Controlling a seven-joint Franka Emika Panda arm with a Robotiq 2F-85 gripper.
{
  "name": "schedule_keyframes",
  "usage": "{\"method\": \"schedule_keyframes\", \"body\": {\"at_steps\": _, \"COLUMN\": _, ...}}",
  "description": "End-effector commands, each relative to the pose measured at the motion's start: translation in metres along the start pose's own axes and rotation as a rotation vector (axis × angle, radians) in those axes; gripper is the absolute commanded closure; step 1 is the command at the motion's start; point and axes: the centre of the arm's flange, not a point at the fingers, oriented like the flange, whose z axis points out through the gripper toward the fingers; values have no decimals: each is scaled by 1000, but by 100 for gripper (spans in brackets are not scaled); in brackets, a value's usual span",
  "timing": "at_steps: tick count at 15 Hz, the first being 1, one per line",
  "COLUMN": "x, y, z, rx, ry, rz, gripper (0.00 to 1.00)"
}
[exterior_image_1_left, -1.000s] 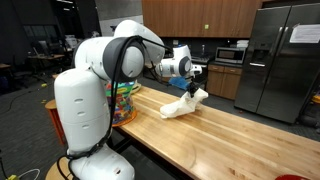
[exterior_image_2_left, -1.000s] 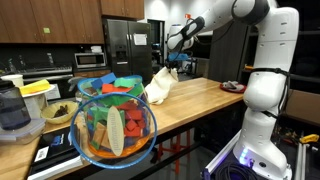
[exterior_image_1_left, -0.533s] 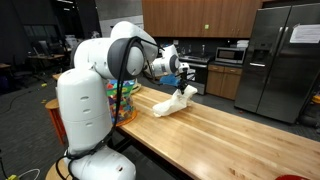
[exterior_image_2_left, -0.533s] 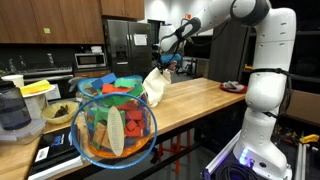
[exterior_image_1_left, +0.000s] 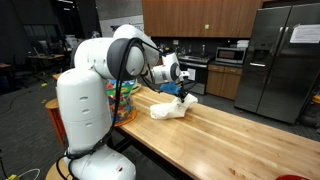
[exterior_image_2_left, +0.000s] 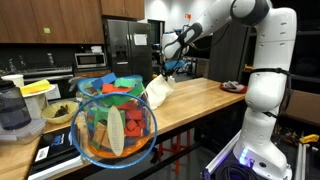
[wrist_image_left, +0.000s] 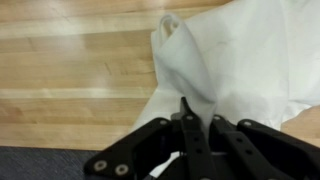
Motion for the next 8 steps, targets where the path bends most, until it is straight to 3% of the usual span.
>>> {"method": "schedule_keyframes", "body": {"at_steps": 1, "x": -18, "y": 59, "z": 13, "rx": -18, "ry": -5, "rz": 63, "gripper": 99}}
{"method": "schedule_keyframes", "body": {"at_steps": 8, "x": -19, "y": 190, "z": 44, "rx": -56, "ry": -46, "rz": 271, "gripper": 99}}
